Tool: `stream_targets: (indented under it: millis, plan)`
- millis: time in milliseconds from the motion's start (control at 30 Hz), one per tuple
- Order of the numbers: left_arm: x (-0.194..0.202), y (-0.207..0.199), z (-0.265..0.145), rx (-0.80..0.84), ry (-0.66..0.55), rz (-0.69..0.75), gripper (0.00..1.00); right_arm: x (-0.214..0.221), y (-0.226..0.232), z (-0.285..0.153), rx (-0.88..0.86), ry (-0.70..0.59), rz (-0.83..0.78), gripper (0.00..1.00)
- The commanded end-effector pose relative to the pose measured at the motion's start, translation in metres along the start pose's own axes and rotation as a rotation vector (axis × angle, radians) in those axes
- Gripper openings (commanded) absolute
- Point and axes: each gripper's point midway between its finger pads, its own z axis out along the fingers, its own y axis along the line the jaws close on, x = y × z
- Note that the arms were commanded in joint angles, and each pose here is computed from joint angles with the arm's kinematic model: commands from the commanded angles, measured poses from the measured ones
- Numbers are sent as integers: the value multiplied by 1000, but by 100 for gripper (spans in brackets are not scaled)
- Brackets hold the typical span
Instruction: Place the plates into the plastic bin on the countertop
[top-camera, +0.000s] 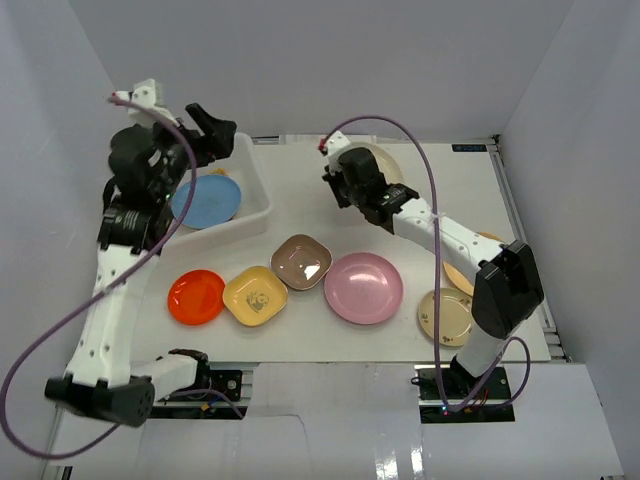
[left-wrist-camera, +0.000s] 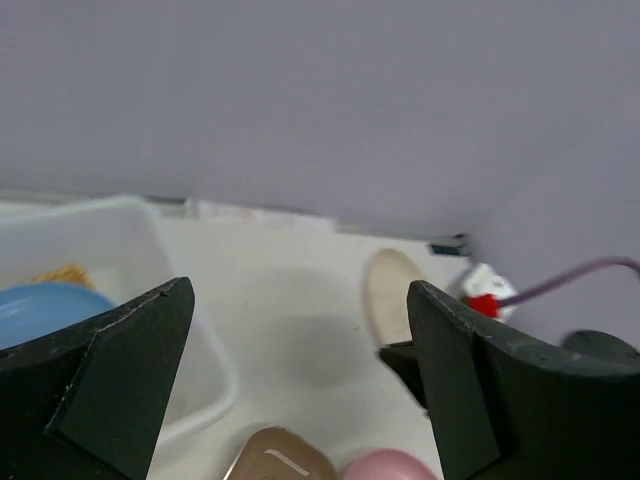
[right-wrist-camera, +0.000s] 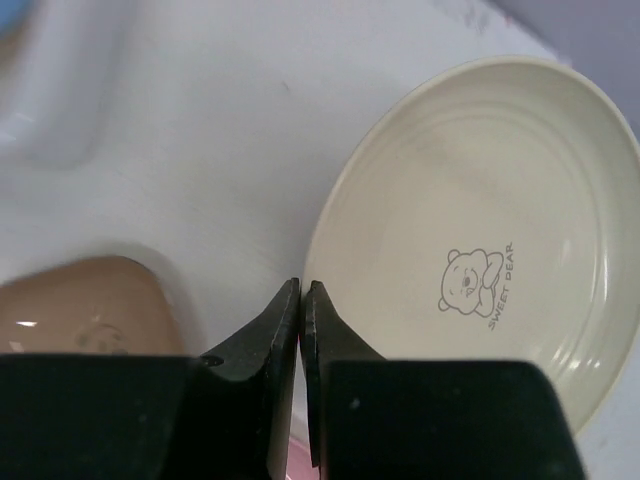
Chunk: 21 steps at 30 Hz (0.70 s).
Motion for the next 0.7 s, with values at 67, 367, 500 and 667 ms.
stream_targets:
  millis: [67,367,500,667]
  plan:
    - [-41,-67,-97,311,-123,-99,98,-126,82,-30,-197,-325,-154,8]
    - [-68,-104,-188,503,-268,-111,98,-212,225,-3,-423,-593,-285,8]
    - [-65,-99,-189,481,-284,-98,98,-203,285,21,-480,-700,-336,8]
    - [-51,-98,-181,477,-251,-86,98,-196,324,49,-478,-789,-369,8]
